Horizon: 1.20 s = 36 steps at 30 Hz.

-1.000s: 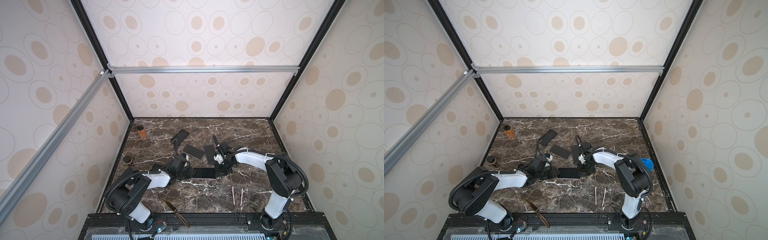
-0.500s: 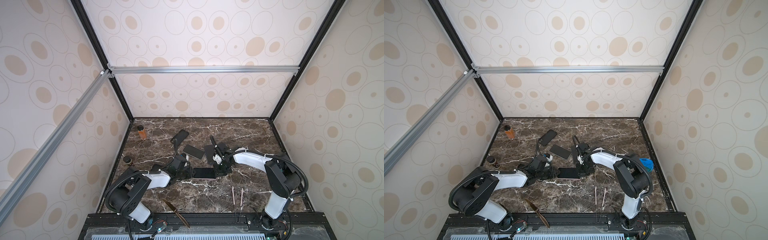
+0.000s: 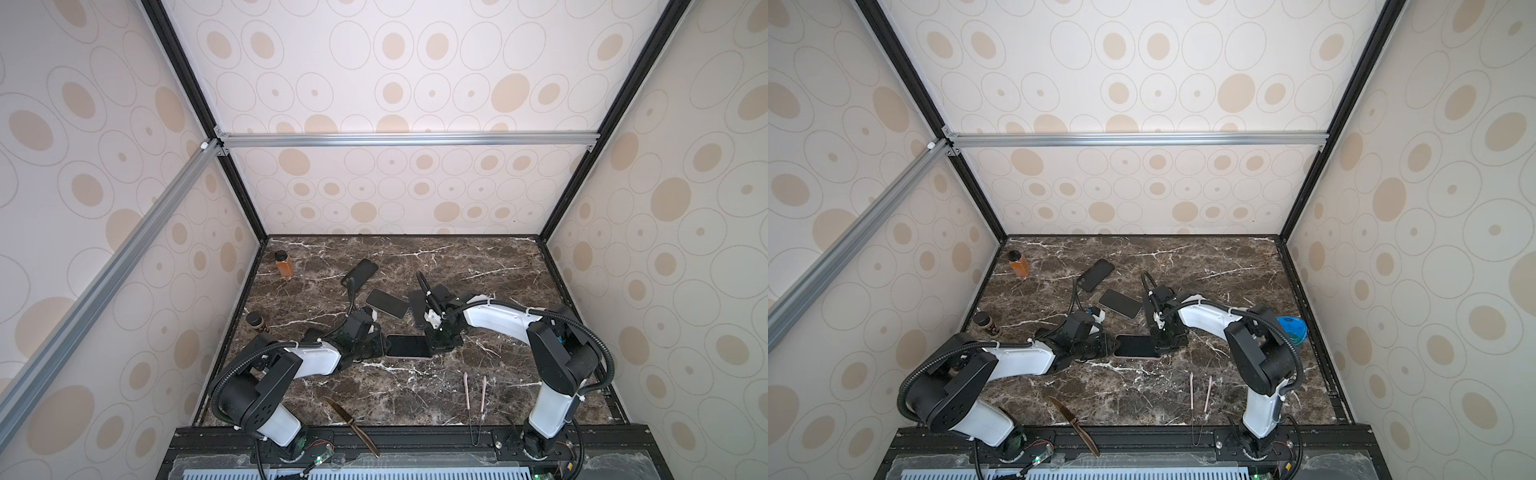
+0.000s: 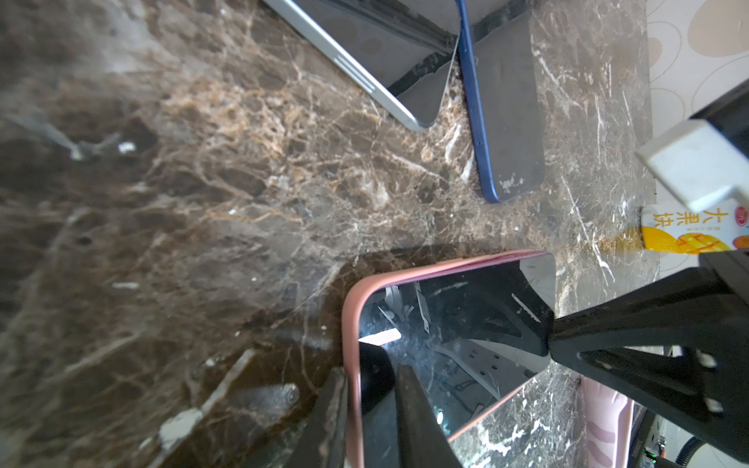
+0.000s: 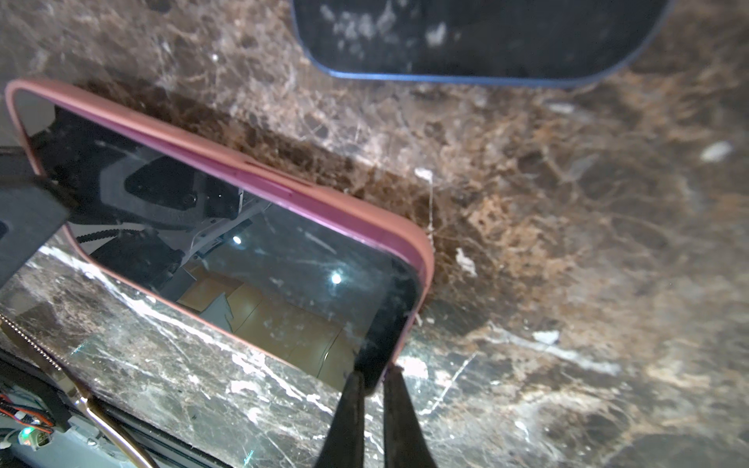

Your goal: Put the phone into the phone case

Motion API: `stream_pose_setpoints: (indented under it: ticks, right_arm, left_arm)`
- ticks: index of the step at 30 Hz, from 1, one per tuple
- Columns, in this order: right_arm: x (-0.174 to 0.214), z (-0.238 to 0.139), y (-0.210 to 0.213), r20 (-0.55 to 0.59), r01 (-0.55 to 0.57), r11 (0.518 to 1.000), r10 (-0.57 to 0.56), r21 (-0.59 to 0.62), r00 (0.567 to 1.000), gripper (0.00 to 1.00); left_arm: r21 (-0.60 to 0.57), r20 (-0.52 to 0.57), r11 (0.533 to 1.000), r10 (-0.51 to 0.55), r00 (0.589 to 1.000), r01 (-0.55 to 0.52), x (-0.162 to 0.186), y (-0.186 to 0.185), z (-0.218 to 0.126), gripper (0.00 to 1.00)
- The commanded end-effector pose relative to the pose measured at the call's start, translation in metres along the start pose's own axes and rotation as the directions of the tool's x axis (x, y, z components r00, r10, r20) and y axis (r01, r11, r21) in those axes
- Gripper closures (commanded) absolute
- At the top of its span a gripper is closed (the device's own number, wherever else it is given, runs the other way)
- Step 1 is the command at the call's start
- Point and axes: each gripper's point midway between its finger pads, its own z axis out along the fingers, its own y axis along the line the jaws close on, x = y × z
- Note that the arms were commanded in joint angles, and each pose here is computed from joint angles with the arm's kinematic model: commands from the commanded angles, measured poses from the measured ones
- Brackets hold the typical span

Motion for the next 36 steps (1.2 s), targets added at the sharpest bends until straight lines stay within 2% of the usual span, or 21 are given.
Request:
stream_pose_setpoints:
  ticks: [1,9,18,27,36]
  right_arm:
    - [0.043,0.105,-0.034,-0.157,0.058,0.987,-0.034,0.148,0.987,0.90]
    - [0.045,0.107,-0.034,-0.157,0.058,0.987,-0.034,0.150,0.987,0.90]
    - [0.039,0.089,-0.027,-0.120,0.076,0.988,-0.060,0.136,0.991,0.90]
    - [0.022,0.037,0.004,-0.012,0.085,0.996,-0.085,-0.005,0.996,0.85]
    - [0.009,-0.025,0.011,0.097,0.075,0.988,-0.062,-0.132,0.993,0.77]
  left_arm:
    - [0.059,-0.096,0.998,0.032,0.995,-0.026,0.022,-0.015,0.006,0.77]
    - [0.054,-0.090,0.998,0.032,0.995,-0.027,0.021,-0.014,0.005,0.78]
    - [0.043,-0.069,0.999,0.021,0.997,-0.018,0.020,-0.011,0.001,0.77]
    - [0.021,-0.068,0.999,0.031,0.997,-0.029,0.020,-0.008,-0.003,0.75]
    - [0.004,-0.051,0.999,0.051,0.997,-0.051,0.012,-0.009,-0.010,0.68]
